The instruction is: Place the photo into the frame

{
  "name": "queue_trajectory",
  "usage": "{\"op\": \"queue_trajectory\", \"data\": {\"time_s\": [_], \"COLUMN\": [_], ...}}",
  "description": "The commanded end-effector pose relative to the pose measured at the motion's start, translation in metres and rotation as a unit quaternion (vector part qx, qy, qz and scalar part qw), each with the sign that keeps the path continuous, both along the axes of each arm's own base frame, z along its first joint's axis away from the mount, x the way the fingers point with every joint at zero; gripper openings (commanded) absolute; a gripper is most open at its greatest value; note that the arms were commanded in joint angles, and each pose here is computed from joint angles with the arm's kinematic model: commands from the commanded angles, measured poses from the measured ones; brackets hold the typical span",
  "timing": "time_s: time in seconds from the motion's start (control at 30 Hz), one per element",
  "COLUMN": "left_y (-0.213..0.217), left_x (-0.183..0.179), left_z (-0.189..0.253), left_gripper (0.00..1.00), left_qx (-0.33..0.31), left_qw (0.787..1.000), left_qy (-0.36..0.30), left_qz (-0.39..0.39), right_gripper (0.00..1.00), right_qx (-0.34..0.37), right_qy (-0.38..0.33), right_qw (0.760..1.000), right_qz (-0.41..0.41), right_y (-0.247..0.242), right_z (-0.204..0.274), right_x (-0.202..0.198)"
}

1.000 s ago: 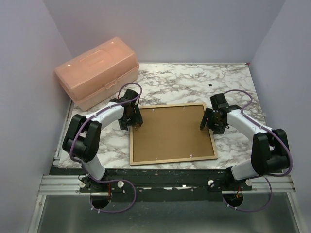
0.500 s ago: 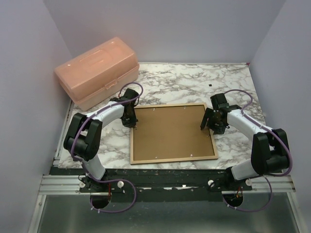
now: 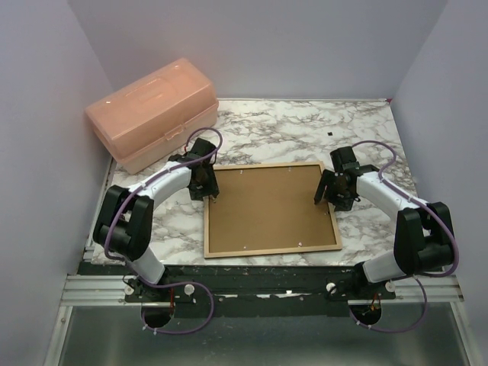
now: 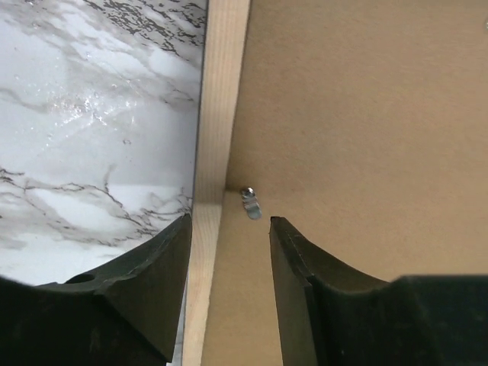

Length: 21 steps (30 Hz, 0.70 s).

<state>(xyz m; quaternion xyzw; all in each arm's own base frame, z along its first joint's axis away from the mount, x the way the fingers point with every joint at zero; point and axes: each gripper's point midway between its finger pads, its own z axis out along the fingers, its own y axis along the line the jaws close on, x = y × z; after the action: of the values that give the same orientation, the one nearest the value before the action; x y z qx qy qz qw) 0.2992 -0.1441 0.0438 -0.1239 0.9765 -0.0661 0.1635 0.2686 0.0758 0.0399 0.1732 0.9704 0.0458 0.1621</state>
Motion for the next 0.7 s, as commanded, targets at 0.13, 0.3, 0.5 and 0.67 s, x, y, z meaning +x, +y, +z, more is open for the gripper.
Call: {"op": "queue_trajectory", "data": {"time_s": [0.13,0.3,0.5,0.67], "left_y": [-0.014,-0.01,-0.008,-0.009], "left_x": [0.004,0.003,0.0,-0.005], "left_z": [0.027,0.004,-0.011,-0.022], "left_gripper": [0.54,0.56,0.55,0.52], "left_qx": [-0.045,-0.007,0.009,0.018], "left_qw": [0.998,1.0,1.0,0.999], "left_qy": [-0.038,-0.007,0.008,0.027], "left_qz": [0.002,0.002,-0.003,-0.013], "right_gripper": [0.73,0.73,0.73,0.73], "right_qx": [0.036,0.038,0.04,0.041], "right_qy": [0.006,0.009,0.01,0.011], "right_qw": [0.999,0.999,0.999,0.999], "right_qz": [0.01,0.011,0.012,0.012], "right_y": [0.014,0.015,0.015,0.016], "right_z": [-0.003,-0.006,-0.007,-0.007], "right_x": [-0.003,-0.003,-0.005,-0.004]}}
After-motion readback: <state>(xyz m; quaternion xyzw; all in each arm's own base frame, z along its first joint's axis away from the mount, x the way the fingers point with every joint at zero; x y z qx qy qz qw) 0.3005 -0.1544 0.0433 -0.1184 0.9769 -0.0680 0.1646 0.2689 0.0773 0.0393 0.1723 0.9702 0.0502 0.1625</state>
